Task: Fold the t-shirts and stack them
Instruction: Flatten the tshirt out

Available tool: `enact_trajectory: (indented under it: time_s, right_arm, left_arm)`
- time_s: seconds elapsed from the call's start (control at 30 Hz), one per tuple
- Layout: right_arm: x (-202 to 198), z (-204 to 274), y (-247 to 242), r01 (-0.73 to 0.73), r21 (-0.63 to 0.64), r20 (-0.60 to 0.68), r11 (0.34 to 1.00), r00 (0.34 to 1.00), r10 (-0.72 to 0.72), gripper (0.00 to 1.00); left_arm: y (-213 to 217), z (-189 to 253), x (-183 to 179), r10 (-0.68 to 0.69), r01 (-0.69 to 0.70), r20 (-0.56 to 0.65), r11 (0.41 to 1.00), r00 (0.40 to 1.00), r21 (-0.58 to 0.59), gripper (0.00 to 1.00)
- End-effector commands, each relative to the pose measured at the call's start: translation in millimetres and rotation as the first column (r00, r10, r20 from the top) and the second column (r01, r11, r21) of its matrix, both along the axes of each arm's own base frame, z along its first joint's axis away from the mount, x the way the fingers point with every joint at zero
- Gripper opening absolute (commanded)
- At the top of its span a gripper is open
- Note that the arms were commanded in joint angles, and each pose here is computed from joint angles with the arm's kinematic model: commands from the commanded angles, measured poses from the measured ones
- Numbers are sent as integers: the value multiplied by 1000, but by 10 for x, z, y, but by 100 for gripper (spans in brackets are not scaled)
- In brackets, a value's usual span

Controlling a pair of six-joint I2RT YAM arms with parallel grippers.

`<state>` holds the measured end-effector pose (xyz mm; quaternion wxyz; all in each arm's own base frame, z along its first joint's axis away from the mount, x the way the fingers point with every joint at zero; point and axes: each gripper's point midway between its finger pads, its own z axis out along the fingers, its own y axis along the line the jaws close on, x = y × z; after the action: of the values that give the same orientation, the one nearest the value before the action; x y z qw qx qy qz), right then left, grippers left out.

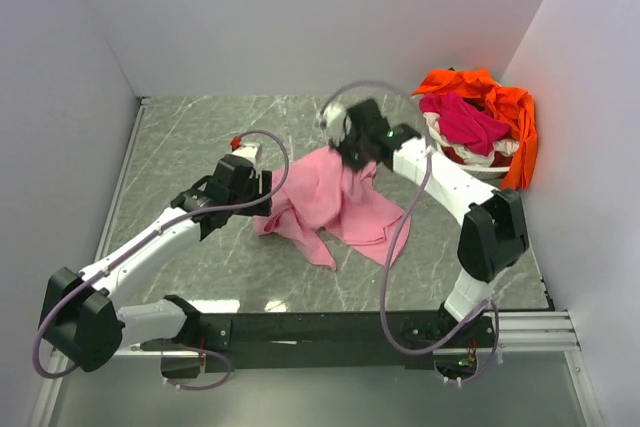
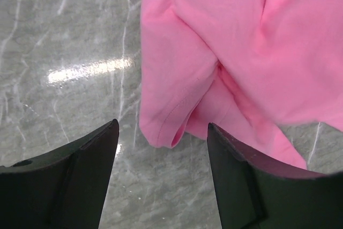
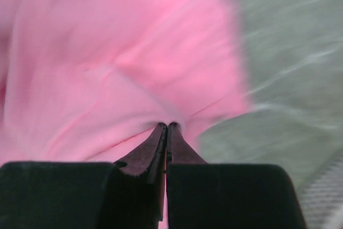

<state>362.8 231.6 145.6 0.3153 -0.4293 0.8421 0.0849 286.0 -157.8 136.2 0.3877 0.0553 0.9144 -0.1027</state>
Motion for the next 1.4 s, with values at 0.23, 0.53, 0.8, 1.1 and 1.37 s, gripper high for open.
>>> enact_trajectory:
  time_s: [0.23,0.53,0.8,1.1,1.37]
  right_arm:
    - [2383,1641,-867,494,464,327,735,676,-660,44]
    - [1164,1011,-689,140,292,216,946,954,-208,68]
    - [-136,408,-548,-124,314,-27,941,990,139,69]
    - [-780,-108,-625,-47,339,-237,940,962,134,66]
    - [-793,-253,-580,6,360,-322,933,939,118,59]
  left_arm:
    - [12,240,24,-5,9,106,999,994,-32,75]
    - [-310,294,39,-131,141,90,984,987,-111,77]
    - [-869,365,356,-312,313,25,945,950,-99,75]
    - [-1451,112,1157,-370,370,14,929,929,-13,65]
    - [-1692,-344,1568,-339,340,-21,939,941,47,52]
